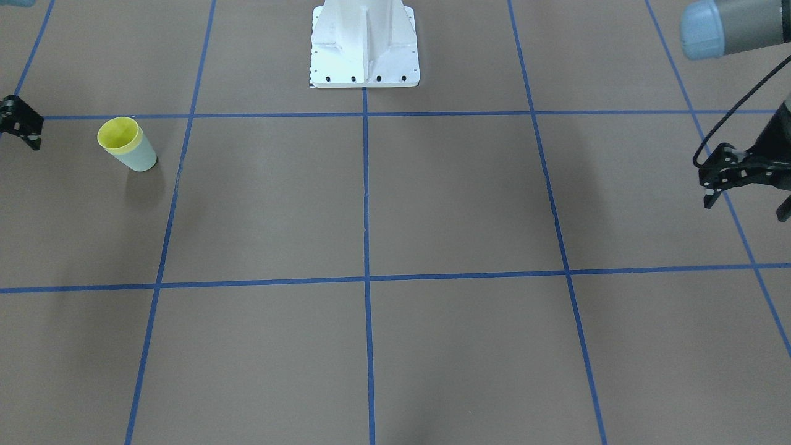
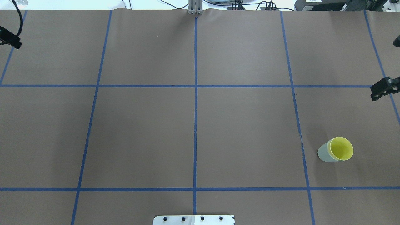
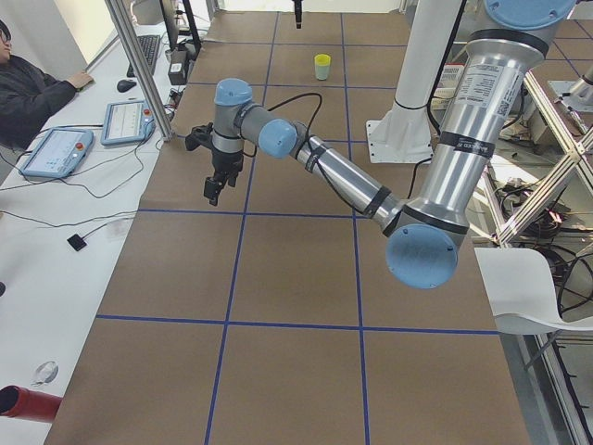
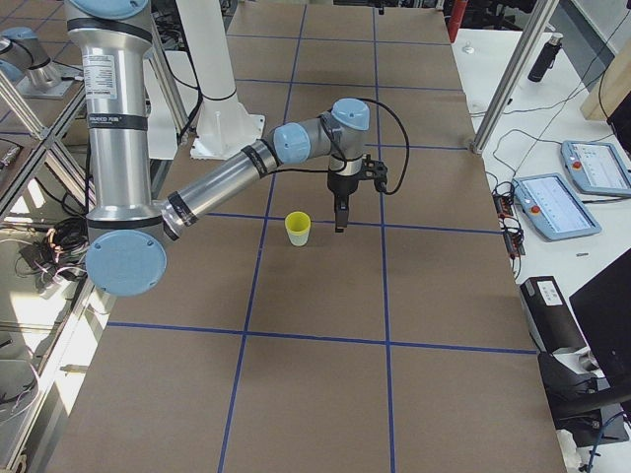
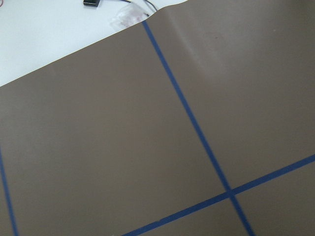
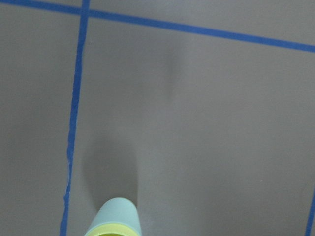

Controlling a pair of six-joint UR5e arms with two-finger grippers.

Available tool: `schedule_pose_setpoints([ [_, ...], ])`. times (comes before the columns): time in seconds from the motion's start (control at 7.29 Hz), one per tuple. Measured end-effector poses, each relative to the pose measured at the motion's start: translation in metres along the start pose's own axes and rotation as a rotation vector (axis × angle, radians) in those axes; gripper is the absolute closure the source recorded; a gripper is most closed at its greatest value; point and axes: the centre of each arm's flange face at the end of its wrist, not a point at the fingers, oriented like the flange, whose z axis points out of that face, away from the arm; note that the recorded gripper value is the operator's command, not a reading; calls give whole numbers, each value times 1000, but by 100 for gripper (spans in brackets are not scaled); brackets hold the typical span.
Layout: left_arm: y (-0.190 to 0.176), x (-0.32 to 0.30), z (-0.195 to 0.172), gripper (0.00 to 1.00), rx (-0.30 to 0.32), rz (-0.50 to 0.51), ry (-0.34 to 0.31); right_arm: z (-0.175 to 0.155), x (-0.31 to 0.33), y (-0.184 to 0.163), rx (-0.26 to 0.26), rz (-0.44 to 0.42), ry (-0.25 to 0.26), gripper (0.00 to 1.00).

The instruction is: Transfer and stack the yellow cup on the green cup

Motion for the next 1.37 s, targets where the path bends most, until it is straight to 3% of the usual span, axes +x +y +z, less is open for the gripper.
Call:
schedule_pose_setpoints([
  [0.27, 43, -91, 8, 0, -77, -96, 7, 3, 78, -14, -10, -24, -3, 1],
  [0.55, 68, -170, 16, 0, -109, -313, 9, 5, 135, -20, 5, -20, -41, 1],
  [0.82, 93, -217, 2, 0, -68, -458, 101, -4, 153, -31, 42, -26, -72, 1],
  [1.1, 124, -253, 4, 0, 9, -543, 214, 5, 165, -26, 29, -10, -74, 1],
  [1.24, 143, -263, 18, 0, 42, -527, 213, 10, 171, -22, 18, 2, -74, 1],
  [1.37, 157, -272, 32, 0, 62, -504, 171, 14, 177, -19, 10, 14, -76, 1],
])
